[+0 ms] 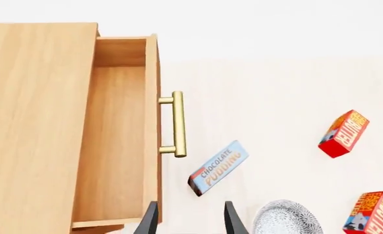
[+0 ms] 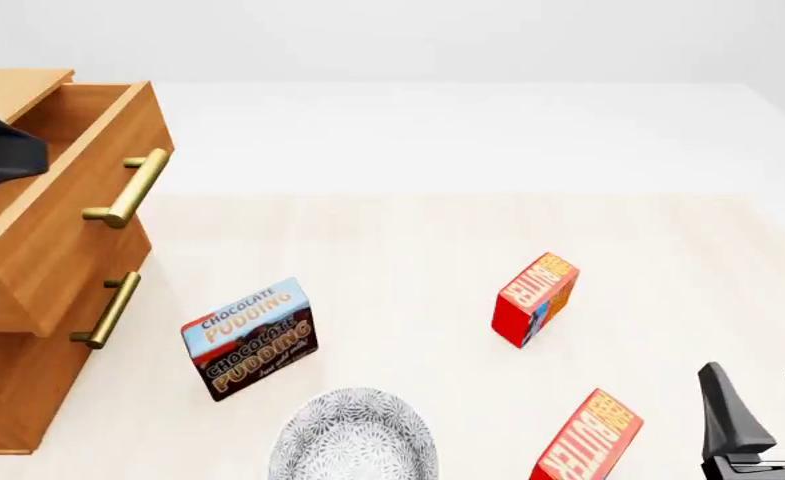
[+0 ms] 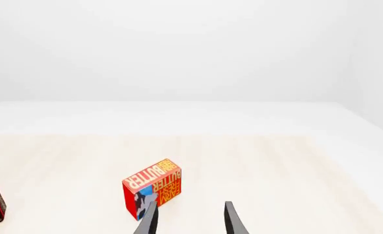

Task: Put the butter at the front in the top drawer of the cabinet and close it.

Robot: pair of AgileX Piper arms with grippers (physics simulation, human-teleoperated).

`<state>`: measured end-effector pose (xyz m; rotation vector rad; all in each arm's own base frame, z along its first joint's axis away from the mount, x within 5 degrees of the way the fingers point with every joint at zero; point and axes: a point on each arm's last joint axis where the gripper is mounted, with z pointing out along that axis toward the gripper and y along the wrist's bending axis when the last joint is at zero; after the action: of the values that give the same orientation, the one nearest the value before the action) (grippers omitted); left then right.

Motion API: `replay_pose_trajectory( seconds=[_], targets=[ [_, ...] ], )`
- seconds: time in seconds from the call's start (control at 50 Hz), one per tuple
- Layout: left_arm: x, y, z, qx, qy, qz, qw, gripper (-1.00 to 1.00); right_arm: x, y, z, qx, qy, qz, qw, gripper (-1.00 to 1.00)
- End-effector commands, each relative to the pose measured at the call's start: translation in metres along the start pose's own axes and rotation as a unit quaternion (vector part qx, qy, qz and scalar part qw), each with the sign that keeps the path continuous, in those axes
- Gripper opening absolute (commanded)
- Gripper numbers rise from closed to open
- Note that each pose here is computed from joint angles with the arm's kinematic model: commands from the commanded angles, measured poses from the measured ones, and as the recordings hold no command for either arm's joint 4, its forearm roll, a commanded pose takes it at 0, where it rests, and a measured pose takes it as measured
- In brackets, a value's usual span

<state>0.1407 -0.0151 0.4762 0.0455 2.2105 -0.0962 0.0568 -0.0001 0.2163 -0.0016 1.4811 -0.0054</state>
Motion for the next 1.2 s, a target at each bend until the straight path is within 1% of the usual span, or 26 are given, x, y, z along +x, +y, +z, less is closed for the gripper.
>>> replay_pose_trajectory(
  seconds=[0.02, 0.14, 0.34, 0.42, 0.52, 0.62, 0.8, 0.88, 0.9, 1.2],
  targets=[
    [-0.004, 0.004, 0.011, -0.013, 0.018, -0.005, 0.9997, 1.0, 0.001, 0.0, 0.0, 0.0, 0.0, 0.0, 1.0, 1.0],
    [-0.007, 0.006, 0.014, -0.017, 0.019, -0.01, 0.9996, 1.0, 0.001, 0.0, 0.0, 0.0, 0.0, 0.0, 1.0, 1.0],
    [-0.02, 0.01, 0.019, -0.028, 0.013, -0.013, 0.9994, 1.0, 0.001, 0.0, 0.0, 0.0, 0.0, 0.0, 1.0, 1.0],
    [-0.021, 0.012, 0.024, -0.032, 0.014, -0.017, 0.9993, 1.0, 0.001, 0.0, 0.0, 0.0, 0.0, 0.0, 1.0, 1.0],
    [-0.017, 0.013, 0.037, -0.033, 0.02, -0.022, 0.999, 1.0, 0.001, 0.0, 0.0, 0.0, 0.0, 0.0, 1.0, 1.0],
    [-0.015, 0.014, 0.045, -0.034, 0.024, -0.026, 0.9988, 1.0, 0.001, 0.0, 0.0, 0.0, 0.0, 0.0, 1.0, 1.0],
    [-0.01, 0.023, 0.059, -0.05, 0.028, -0.04, 0.9976, 1.0, 0.001, 0.0, 0.0, 0.0, 0.0, 0.0, 1.0, 1.0],
    [-0.008, 0.025, 0.063, -0.052, 0.028, -0.046, 0.9972, 1.0, 0.001, 0.0, 0.0, 0.0, 0.0, 0.0, 1.0, 1.0],
    [-0.009, 0.025, 0.061, -0.053, 0.023, -0.047, 0.9972, 1.0, 0.001, 0.0, 0.0, 0.0, 0.0, 0.0, 1.0, 1.0],
    [-0.003, 0.03, 0.076, -0.059, 0.031, -0.057, 0.9961, 1.0, 0.001, 0.0, 0.0, 0.0, 0.0, 0.0, 1.0, 1.0]
  ],
)
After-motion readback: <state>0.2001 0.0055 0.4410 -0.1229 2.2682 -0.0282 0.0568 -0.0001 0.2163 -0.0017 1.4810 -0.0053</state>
